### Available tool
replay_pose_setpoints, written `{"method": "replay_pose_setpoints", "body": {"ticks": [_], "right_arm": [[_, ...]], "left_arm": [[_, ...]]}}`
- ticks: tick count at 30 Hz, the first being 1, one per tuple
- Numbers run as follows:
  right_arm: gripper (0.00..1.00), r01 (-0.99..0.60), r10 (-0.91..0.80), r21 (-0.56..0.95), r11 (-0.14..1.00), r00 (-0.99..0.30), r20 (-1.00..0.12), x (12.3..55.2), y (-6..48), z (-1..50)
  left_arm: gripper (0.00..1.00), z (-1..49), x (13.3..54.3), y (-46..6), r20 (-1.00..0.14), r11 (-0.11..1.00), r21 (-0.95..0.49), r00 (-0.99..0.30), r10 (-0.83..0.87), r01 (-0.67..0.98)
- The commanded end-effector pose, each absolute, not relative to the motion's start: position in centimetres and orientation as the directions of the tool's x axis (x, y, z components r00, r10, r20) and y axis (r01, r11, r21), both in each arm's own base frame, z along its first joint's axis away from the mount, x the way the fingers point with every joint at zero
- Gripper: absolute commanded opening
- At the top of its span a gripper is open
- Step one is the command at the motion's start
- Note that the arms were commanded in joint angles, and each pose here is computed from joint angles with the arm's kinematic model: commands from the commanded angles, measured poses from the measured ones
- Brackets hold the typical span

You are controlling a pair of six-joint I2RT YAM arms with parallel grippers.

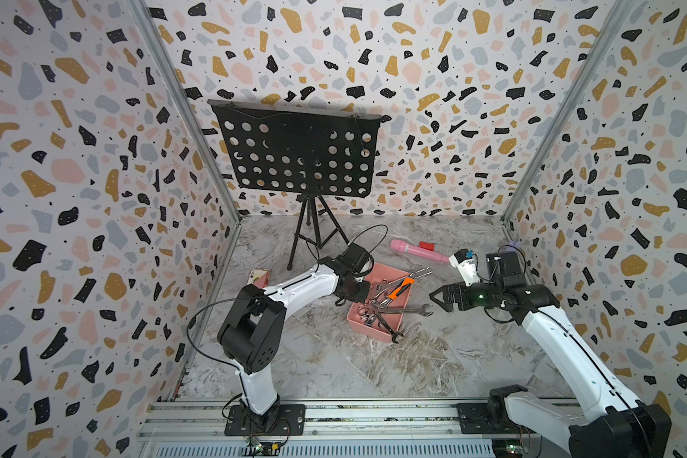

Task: Take out the wrench from the storage box
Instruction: Adjust the storage box at the center of the board.

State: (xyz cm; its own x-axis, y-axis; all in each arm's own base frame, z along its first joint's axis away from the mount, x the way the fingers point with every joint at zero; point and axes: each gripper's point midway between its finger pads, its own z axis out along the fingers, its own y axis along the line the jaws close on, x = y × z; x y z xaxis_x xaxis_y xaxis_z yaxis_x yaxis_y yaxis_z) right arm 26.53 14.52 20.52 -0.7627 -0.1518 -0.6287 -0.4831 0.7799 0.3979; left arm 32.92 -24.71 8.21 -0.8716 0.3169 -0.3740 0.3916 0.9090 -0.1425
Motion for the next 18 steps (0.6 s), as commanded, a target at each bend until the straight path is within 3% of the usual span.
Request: {"method": "replay_pose_setpoints", "body": {"ticks": [1,12,18], "right_arm": [[1.00,-0.522,-0.194,0.367,0.770,-0.739,-0.645,26.5,14.6,21.9],[1.00,-0.589,-0.262,0.365,0.721,-0.719,-0.643,27.1,15.6,22.7],[1.00,-0.627,-0.321,0.336,0.703,-0.701,-0.637,26.8,16.3,22.4]], "left_arm": [[0.01,10.5,31.9,-23.5,-0.408,0.946,-0.163,-0.892,0.193,0.279],[0.01,9.9,28.6,-23.7,-0.410,0.952,-0.303,-0.908,-0.090,0.042],[0.03,9.9,28.5,-24.1,-0.415,0.952,-0.303,-0.906,-0.086,0.048]]}}
